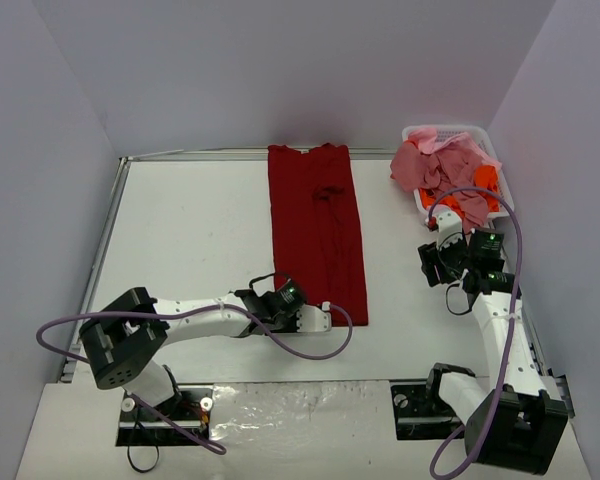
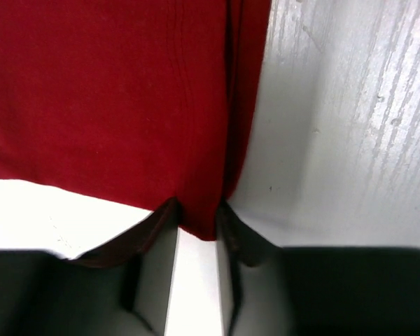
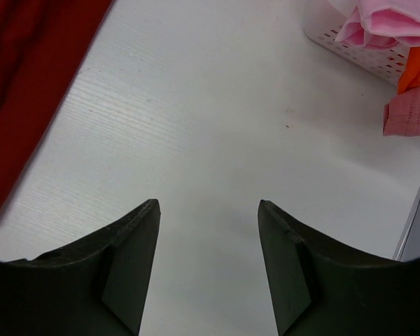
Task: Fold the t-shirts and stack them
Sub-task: Grab the bottom of the folded rectangular tshirt with both arms
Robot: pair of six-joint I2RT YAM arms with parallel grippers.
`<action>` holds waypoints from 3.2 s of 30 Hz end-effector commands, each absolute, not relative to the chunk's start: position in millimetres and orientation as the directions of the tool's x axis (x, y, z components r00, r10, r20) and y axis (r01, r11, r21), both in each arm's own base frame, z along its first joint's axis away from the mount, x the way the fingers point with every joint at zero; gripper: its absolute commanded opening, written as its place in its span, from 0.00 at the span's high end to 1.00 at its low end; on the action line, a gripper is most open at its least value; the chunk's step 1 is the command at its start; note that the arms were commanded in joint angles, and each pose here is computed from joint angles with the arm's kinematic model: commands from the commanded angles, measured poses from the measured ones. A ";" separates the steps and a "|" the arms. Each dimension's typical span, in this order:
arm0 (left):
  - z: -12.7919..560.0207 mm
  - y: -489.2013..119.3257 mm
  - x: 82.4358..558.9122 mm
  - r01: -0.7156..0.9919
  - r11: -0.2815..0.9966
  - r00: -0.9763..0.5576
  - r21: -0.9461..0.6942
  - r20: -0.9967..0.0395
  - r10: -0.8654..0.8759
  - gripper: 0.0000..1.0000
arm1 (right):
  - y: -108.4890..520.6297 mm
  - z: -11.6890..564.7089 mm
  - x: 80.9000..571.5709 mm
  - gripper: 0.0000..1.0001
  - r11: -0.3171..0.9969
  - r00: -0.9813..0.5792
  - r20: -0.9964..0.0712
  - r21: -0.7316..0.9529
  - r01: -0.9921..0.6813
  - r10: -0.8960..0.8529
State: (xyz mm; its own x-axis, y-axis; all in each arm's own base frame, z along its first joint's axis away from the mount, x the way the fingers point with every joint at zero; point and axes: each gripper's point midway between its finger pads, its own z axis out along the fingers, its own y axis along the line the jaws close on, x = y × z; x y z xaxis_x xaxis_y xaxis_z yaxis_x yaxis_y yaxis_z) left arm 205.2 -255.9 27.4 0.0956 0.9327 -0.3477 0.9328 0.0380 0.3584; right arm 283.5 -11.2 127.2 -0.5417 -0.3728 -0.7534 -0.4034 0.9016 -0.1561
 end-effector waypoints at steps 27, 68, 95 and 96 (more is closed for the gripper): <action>42.1 -264.3 186.2 0.983 0.067 0.016 0.171 -0.445 0.896 0.98 | 94.0 124.3 259.5 0.41 0.456 -0.178 -0.726 -0.204 -0.866 -0.664; 38.4 -263.1 217.3 0.951 0.264 -0.310 -0.162 -0.475 0.824 0.98 | 159.8 22.5 183.7 0.61 -0.047 0.118 -0.566 -0.138 -0.989 -0.816; 37.0 -257.9 222.9 0.941 0.285 -0.337 -0.181 -0.471 0.815 0.98 | 163.8 -4.6 184.9 0.83 -0.016 0.033 -0.460 -0.039 -0.999 -0.887; 37.4 -257.7 222.8 0.942 0.284 -0.336 -0.181 -0.471 0.815 0.98 | 163.0 -4.5 185.0 0.90 -0.011 0.028 -0.457 -0.040 -0.999 -0.889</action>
State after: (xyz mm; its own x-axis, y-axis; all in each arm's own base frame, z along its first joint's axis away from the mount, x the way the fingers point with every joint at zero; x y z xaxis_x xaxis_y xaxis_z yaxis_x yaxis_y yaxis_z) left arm 219.8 -253.7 28.7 -0.3423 0.8195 -0.4596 0.9395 0.2922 -0.1788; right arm 193.9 176.6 6.4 0.0793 -0.8502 -0.5205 -0.9954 -0.0398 -0.0866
